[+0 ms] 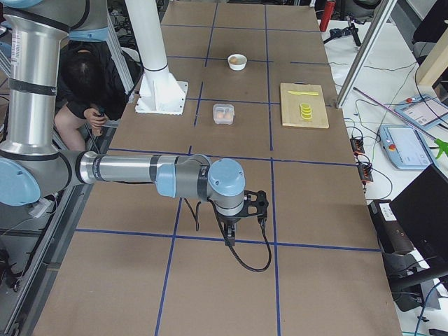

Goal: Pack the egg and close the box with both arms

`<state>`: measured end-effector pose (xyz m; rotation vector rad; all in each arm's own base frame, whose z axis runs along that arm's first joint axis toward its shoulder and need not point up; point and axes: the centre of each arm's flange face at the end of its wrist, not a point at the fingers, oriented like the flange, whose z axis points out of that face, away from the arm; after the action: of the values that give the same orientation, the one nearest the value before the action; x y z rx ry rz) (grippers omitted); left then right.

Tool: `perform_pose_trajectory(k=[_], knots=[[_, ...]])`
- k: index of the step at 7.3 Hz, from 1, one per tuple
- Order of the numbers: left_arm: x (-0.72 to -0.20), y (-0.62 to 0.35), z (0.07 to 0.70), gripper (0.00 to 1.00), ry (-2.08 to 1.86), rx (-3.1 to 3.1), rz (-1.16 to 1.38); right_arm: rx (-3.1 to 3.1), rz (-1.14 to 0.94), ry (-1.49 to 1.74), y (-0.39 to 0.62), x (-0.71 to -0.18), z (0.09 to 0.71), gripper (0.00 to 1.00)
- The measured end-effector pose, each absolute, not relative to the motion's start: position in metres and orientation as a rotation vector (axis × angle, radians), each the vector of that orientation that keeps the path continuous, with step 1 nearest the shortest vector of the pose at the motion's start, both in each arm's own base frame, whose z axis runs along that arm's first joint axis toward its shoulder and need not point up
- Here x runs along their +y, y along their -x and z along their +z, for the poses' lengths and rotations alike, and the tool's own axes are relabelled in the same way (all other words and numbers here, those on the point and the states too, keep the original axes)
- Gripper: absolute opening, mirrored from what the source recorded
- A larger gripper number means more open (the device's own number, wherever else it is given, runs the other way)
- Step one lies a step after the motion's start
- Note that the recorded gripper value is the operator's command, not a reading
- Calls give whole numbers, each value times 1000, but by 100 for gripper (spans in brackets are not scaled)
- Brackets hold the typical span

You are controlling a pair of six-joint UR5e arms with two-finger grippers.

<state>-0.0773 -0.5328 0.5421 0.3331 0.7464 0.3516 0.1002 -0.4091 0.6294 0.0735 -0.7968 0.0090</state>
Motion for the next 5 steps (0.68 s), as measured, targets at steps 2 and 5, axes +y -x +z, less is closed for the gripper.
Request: perform_pose_trajectory(k=[2,5], knots=[[-553,48,495,100,-397,751,415,-798,5,-81,-100,-410,627,100],[-547,-37,428,100,-325,828,264,-799,-9,-110,-101,-424,617,100]])
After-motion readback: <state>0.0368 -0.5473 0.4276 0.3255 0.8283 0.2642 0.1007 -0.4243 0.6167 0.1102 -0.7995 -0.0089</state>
